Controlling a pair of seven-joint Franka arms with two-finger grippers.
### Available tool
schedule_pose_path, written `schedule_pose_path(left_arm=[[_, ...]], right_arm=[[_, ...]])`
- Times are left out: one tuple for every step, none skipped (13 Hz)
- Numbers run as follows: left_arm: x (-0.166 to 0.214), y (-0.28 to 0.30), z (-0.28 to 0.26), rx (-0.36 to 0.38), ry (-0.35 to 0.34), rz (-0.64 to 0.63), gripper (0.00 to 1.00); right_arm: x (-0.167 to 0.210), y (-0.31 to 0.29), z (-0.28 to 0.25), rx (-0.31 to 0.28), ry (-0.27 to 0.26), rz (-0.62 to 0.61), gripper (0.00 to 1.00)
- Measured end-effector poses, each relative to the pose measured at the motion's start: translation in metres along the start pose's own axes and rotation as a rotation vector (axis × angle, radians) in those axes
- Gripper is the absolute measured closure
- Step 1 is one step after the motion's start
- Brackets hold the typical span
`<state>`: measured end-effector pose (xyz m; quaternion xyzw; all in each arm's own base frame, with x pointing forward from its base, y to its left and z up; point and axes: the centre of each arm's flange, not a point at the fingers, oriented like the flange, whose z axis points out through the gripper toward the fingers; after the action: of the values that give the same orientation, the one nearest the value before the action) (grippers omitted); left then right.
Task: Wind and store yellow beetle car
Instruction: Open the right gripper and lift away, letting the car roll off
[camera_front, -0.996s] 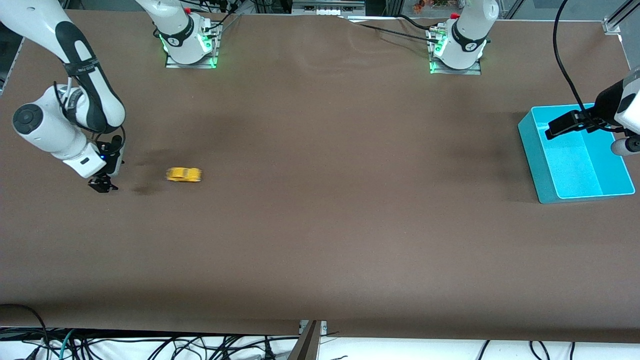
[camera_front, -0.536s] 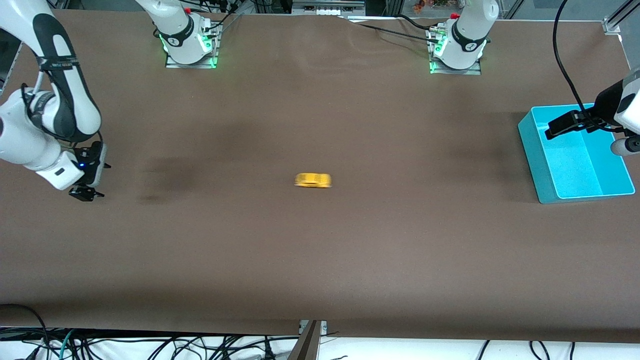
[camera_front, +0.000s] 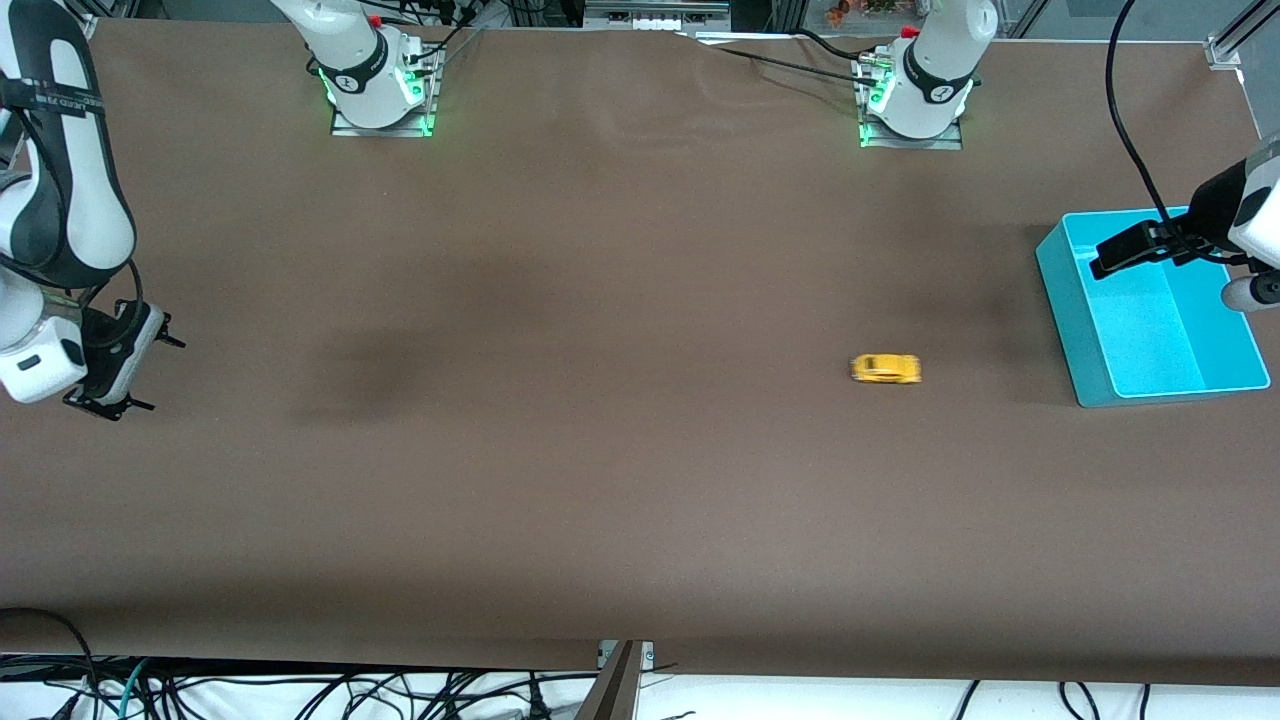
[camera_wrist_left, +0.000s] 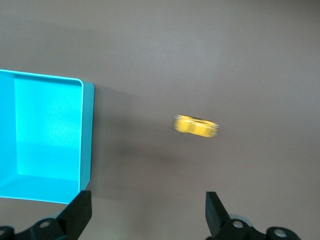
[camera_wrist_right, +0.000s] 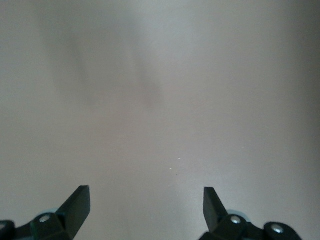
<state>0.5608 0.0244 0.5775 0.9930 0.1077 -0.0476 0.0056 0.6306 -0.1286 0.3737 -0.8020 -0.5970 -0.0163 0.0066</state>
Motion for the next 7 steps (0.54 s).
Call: schedule_pose_path(left_arm=[[0.0, 0.0, 0.0, 0.0, 0.0, 0.0, 0.0], [0.0, 0.0, 0.0, 0.0, 0.0, 0.0, 0.0], [0.0, 0.0, 0.0, 0.0, 0.0, 0.0, 0.0], [0.0, 0.0, 0.0, 0.0, 0.0, 0.0, 0.0], [0.0, 0.0, 0.0, 0.0, 0.001, 0.0, 0.0], [0.0, 0.0, -0.001, -0.001, 0.004, 0.0, 0.0], [0.001, 0.0, -0.003, -0.001, 0.008, 0.0, 0.0]], right_arm=[[0.009, 0.003, -0.012, 0.007, 0.004, 0.055, 0.0], [0.018, 0.005, -0.026, 0.015, 0.007, 0.116, 0.0], [0.027, 0.006, -0.04, 0.022, 0.008, 0.175, 0.0], [0.035, 0.006, -0.051, 0.029, 0.007, 0.238, 0.0], [0.043, 0.005, -0.059, 0.035, 0.005, 0.312, 0.0], [0.048, 0.004, -0.065, 0.041, 0.001, 0.393, 0.0], [0.055, 0.001, -0.071, 0.05, -0.004, 0.482, 0.0]])
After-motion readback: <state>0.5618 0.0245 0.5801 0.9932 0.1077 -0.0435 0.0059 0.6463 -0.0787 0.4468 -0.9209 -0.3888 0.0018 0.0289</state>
